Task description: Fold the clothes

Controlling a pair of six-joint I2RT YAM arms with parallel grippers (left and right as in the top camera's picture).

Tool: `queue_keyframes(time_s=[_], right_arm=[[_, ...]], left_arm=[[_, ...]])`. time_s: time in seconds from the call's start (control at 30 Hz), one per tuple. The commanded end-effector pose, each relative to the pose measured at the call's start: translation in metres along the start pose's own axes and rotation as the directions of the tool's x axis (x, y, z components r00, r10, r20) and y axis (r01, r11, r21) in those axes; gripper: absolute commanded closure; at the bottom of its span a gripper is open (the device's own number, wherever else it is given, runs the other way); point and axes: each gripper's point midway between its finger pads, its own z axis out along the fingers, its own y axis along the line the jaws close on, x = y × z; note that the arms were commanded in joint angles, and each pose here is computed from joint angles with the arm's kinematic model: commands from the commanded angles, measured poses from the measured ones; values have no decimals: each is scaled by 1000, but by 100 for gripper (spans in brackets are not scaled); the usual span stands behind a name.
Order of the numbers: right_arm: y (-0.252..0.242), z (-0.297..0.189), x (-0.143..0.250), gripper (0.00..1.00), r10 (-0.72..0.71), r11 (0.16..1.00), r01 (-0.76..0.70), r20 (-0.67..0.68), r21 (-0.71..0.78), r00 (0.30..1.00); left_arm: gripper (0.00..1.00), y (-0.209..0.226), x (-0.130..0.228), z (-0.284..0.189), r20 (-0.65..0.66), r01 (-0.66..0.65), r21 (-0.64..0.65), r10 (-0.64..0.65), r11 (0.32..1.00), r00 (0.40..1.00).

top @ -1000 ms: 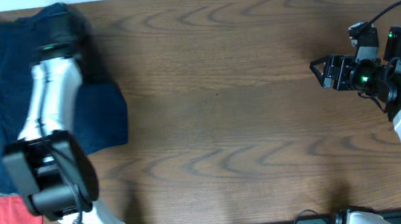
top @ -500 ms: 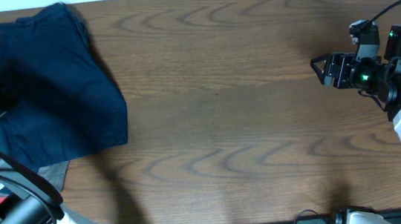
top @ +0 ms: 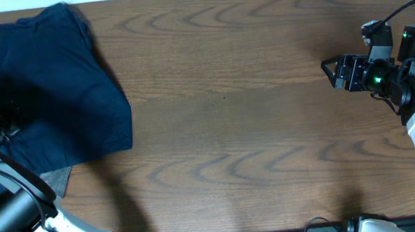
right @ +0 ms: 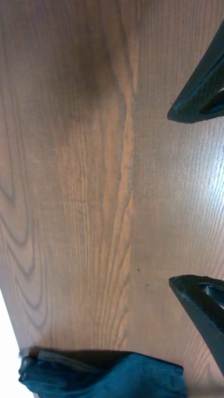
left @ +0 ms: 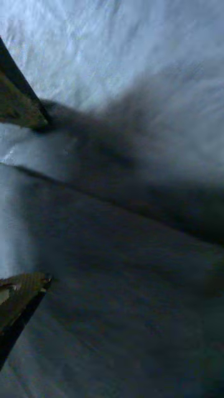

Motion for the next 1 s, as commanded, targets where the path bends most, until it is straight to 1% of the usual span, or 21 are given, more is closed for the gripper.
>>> queue_keyframes(time_s=[0.0, 0.07, 0.23, 0.33, 0.37, 0.43, 0.5, 0.53, 0.57, 0.63, 0.73, 0.8, 0.9, 0.97], right_arm=[[2, -1, -5, 24, -14, 1000, 14, 8, -13, 1000], [2, -1, -5, 24, -15, 1000, 15, 9, -13, 1000], [2, -1, -5, 24, -14, 1000, 14, 8, -13, 1000], [2, -1, -5, 24, -14, 1000, 14, 8, -13, 1000], [2, -1, -5, 24, -14, 1000, 14, 8, -13, 1000], [2, -1, -5, 24, -14, 1000, 14, 7, -14, 1000], [2, -1, -5, 24, -14, 1000, 14, 8, -14, 1000], [2, -1, -5, 24, -14, 1000, 14, 8, -13, 1000], [2, -1, -5, 24, -14, 1000, 14, 8, -13, 1000], [2, -1, -5, 24, -15, 1000, 15, 9, -13, 1000], [2, -1, -6, 24, -16, 1000, 16, 11, -13, 1000], [2, -1, -6, 24, -17, 1000, 17, 13, -14, 1000], [2, -1, -7, 24, -20, 1000, 20, 19, -14, 1000], [2, -1, -9, 26, -22, 1000, 23, 23, -14, 999]], left_arm=[[28, -3, 3, -1, -9, -13, 15, 13, 1000, 1000], [31, -5, 6, 0, -21, -16, 18, 16, 1000, 1000], [33, -14, 12, 9, -44, -40, 27, 41, 999, 998], [35, -19, 18, 21, -75, -48, 34, 51, 998, 996], [38, -21, 20, 25, -86, -51, 37, 54, 998, 995], [54, -23, 23, 30, -98, -55, 40, 58, 998, 993], [75, -24, 23, 30, -99, -53, 41, 57, 998, 993], [80, -24, 22, 30, -97, -47, 40, 51, 998, 994], [87, -24, 21, 29, -94, -38, 38, 41, 999, 995], [94, -25, 17, 26, -87, -8, 35, 11, 999, 996], [94, -28, 11, 16, -67, 26, 33, -23, 999, 997], [94, -35, 4, 2, -39, 26, 37, -25, 999, 999], [94, -63, -8, -29, 30, -18, 82, 15, 997, 999], [94, -96, -13, -55, 79, -40, 142, 29, 989, 996]])
